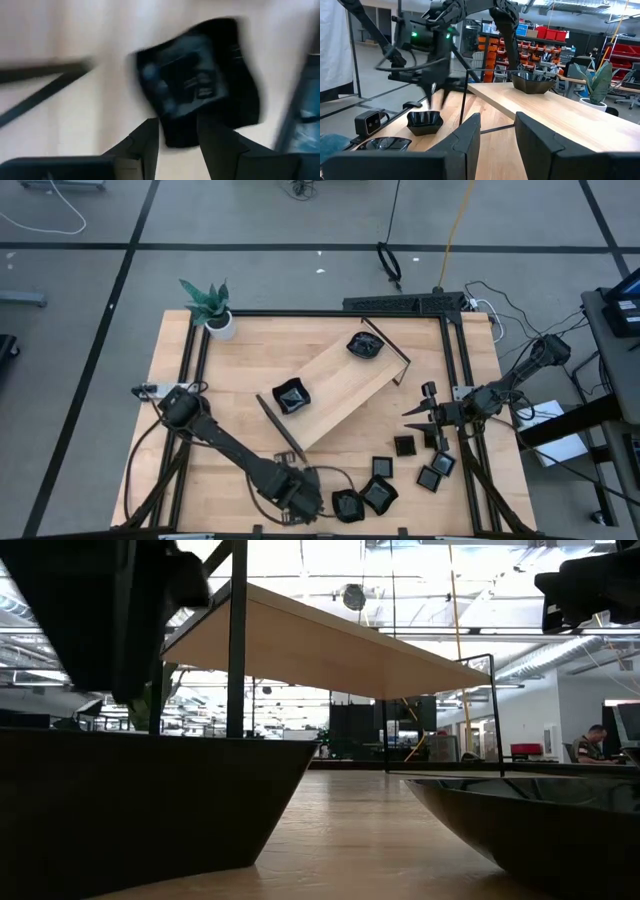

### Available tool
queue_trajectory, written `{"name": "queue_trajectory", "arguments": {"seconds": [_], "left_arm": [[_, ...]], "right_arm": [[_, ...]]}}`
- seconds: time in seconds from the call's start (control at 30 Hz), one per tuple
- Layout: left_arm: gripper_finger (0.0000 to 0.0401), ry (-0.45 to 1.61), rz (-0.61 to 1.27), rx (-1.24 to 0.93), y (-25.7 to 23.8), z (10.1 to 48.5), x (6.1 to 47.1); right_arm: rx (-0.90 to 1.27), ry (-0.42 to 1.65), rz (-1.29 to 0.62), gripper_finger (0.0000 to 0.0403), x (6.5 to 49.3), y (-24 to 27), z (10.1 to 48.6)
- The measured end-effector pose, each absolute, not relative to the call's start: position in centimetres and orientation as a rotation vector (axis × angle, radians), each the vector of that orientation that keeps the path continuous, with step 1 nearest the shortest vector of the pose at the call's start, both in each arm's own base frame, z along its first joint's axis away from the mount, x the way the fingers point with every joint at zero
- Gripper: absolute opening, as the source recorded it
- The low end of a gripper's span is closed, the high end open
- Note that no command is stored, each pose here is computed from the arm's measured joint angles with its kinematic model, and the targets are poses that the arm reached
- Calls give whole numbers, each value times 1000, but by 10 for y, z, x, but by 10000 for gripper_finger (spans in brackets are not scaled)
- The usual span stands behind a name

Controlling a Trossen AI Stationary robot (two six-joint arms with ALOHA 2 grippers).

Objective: Pick & Place Mini shaped plates
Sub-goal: Stack the distorted square plate on top of the other distorted square plates on the shelf

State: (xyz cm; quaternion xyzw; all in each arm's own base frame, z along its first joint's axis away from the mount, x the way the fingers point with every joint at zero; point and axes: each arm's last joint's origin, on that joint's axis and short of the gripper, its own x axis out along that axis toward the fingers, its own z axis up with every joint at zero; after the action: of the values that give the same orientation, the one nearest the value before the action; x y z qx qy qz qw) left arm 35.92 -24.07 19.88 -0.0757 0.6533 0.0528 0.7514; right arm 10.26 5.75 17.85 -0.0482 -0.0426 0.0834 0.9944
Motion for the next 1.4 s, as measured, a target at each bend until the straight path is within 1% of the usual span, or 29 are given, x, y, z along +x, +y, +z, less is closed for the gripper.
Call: {"name": "queue_trajectory", "arguments": {"seconds": [0.07, 0.13, 0.27, 0.57, 1.4], "left_arm": [[138, 1417, 203, -165, -238, 202, 355], [138, 1417, 244, -185, -239, 202, 353], [138, 1446, 234, -266, -241, 196, 352], [138, 1455, 226, -261, -237, 177, 351], [138, 1429, 215, -291, -237, 173, 354]], "right_arm": [[-98, -83, 167, 112, 103, 58, 178], [-97, -85, 167, 112, 103, 58, 178], [-95, -86, 167, 112, 103, 58, 179], [-95, -86, 167, 112, 103, 57, 179], [-95, -86, 167, 112, 103, 58, 179]]}}
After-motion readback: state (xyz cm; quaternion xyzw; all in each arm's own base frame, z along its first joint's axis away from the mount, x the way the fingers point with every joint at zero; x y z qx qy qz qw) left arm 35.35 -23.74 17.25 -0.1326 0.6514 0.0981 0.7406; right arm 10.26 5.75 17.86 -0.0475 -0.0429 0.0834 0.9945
